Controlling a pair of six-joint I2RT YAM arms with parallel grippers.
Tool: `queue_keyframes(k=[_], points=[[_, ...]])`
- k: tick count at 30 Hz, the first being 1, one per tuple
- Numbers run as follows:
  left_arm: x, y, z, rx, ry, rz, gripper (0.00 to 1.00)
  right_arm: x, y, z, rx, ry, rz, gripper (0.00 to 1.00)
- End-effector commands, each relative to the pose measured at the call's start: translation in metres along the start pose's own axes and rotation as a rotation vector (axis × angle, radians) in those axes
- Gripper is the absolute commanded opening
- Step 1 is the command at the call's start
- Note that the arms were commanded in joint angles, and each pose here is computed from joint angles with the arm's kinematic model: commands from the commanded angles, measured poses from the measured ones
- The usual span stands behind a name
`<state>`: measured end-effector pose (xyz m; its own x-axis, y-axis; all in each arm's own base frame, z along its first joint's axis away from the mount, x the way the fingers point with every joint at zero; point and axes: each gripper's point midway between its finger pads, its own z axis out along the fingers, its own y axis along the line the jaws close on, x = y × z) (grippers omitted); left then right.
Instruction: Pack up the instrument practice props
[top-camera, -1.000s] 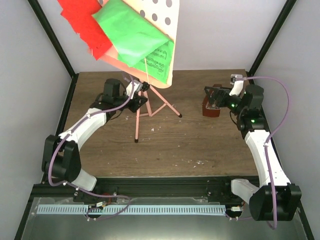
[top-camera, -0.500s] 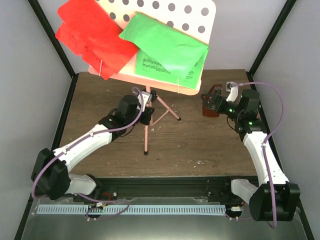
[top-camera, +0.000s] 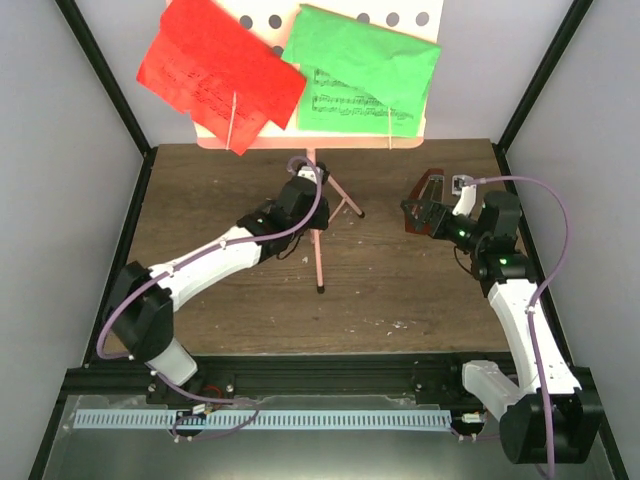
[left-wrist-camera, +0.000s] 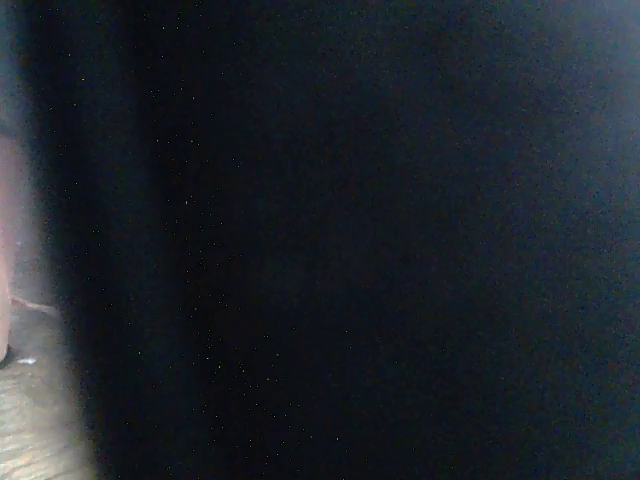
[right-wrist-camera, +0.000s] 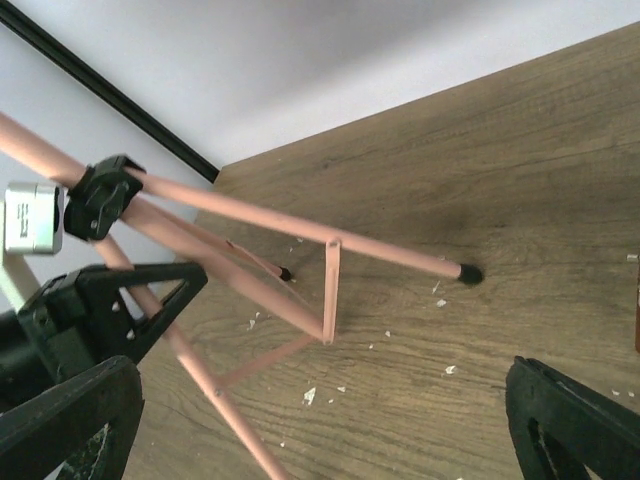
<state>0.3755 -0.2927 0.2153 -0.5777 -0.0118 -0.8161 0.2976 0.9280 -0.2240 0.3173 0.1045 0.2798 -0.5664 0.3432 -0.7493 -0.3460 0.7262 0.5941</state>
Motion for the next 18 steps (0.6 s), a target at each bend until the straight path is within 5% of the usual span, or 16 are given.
queue_keyframes(k=[1,5,12,18], points=[[-0.008,0.014,0.015,-0.105,-0.004,-0.115,0.00,0.012,0.004,-0.001,-0.011,0.038,0.009,1.00],[-0.009,0.013,0.024,-0.120,0.004,-0.119,0.04,0.014,0.003,-0.001,-0.007,0.045,0.007,1.00],[-0.017,-0.003,0.017,-0.031,0.006,-0.091,0.61,0.017,0.001,-0.001,0.004,0.056,0.002,1.00],[-0.033,-0.004,-0.015,0.003,-0.039,-0.072,0.72,0.011,0.010,-0.007,-0.011,0.047,-0.042,1.00]])
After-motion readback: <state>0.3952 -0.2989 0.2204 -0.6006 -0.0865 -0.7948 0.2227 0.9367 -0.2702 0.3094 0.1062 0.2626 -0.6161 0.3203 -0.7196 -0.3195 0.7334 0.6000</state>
